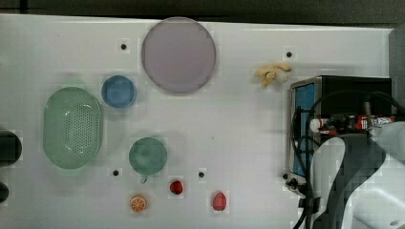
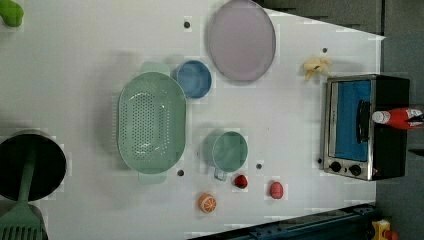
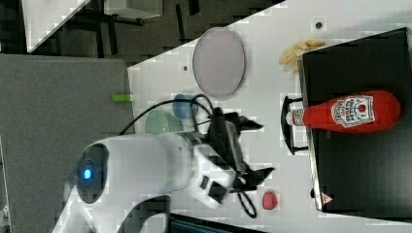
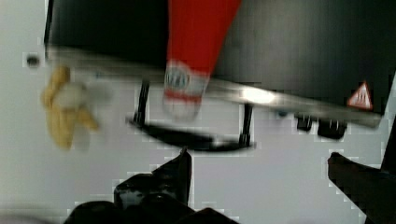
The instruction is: Pick Ketchup from oven and place it on table.
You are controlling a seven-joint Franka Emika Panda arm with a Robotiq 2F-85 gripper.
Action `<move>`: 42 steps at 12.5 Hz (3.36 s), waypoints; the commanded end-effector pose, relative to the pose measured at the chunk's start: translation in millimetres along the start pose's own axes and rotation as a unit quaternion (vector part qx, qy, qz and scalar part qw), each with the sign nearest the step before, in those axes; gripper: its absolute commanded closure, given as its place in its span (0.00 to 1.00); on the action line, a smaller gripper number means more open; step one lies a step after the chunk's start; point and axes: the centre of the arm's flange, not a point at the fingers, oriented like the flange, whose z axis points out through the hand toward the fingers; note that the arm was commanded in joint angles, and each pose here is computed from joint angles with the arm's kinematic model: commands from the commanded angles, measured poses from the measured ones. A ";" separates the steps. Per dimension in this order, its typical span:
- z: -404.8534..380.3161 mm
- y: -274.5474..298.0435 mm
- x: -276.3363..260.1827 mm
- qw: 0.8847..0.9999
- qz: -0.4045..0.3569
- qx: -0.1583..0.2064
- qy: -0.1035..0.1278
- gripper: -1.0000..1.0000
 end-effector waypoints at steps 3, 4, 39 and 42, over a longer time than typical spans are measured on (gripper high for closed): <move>-13.0 -6.4 68.9 0.997 0.026 0.026 0.071 0.00; -5.9 -8.9 81.0 0.996 0.034 0.020 0.080 0.00; -83.9 -153.5 -161.0 0.974 -0.225 0.012 -0.029 0.38; -66.1 -172.8 -224.8 0.962 -0.271 -0.002 -0.040 0.38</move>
